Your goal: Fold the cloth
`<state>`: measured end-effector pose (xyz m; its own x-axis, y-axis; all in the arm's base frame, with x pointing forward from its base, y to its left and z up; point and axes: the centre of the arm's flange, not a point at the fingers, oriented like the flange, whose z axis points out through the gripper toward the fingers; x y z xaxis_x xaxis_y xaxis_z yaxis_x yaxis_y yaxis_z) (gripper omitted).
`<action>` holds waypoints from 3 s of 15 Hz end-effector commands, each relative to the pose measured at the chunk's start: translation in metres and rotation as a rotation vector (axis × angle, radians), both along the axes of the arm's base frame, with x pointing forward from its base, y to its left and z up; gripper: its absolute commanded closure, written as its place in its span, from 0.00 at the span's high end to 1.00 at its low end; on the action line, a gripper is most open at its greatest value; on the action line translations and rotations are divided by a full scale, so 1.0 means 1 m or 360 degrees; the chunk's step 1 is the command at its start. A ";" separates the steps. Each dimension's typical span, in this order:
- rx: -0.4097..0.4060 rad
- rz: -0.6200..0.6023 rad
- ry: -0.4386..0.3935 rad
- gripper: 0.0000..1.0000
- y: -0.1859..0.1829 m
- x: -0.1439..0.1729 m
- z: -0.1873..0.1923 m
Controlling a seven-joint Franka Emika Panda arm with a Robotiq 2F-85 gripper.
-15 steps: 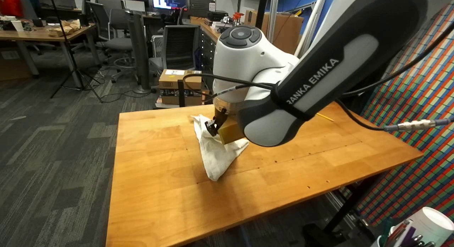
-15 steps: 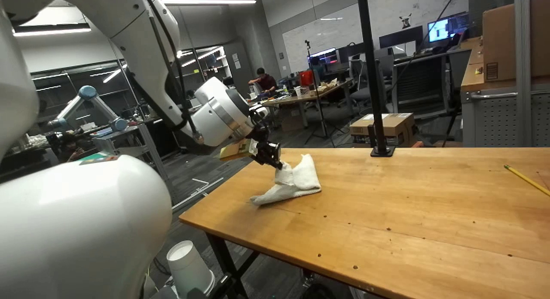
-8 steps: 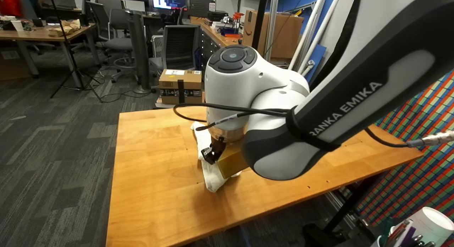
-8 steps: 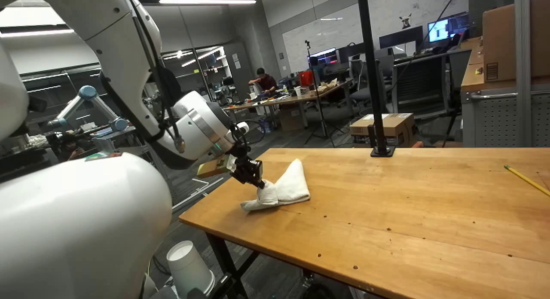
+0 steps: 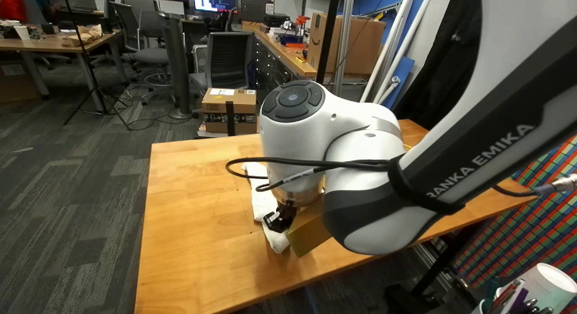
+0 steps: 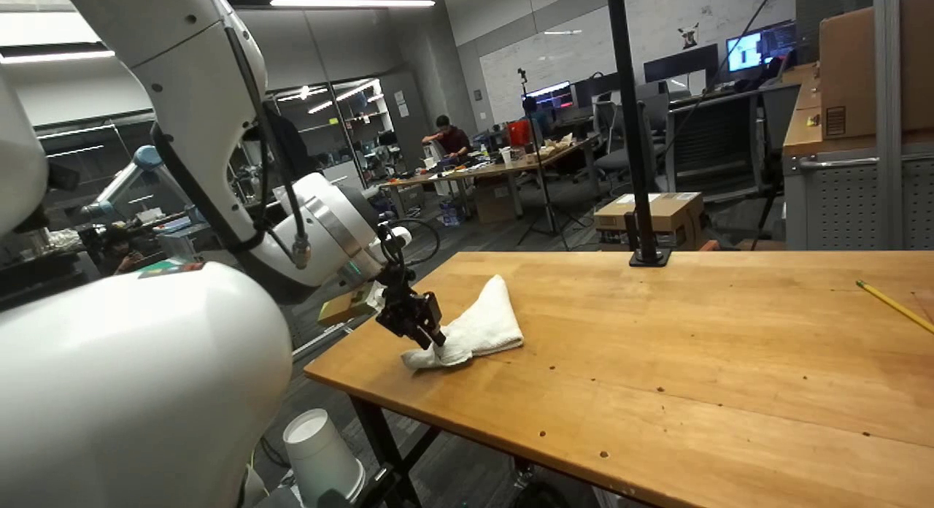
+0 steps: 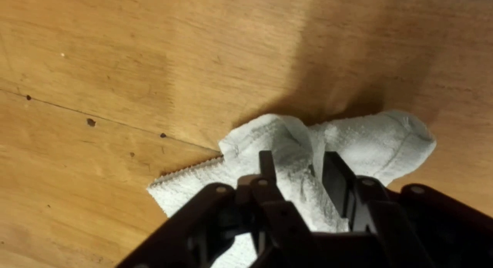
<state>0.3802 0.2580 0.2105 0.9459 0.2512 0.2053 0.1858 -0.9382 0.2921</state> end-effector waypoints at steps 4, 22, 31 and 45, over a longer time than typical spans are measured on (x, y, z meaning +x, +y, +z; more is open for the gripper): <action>-0.0052 -0.0101 0.0041 0.95 -0.015 -0.011 0.007; 0.0062 -0.1009 -0.0191 1.00 -0.148 0.050 0.172; 0.0071 -0.1059 -0.0226 1.00 -0.167 0.038 0.195; 0.0071 -0.1060 -0.0226 1.00 -0.167 0.038 0.195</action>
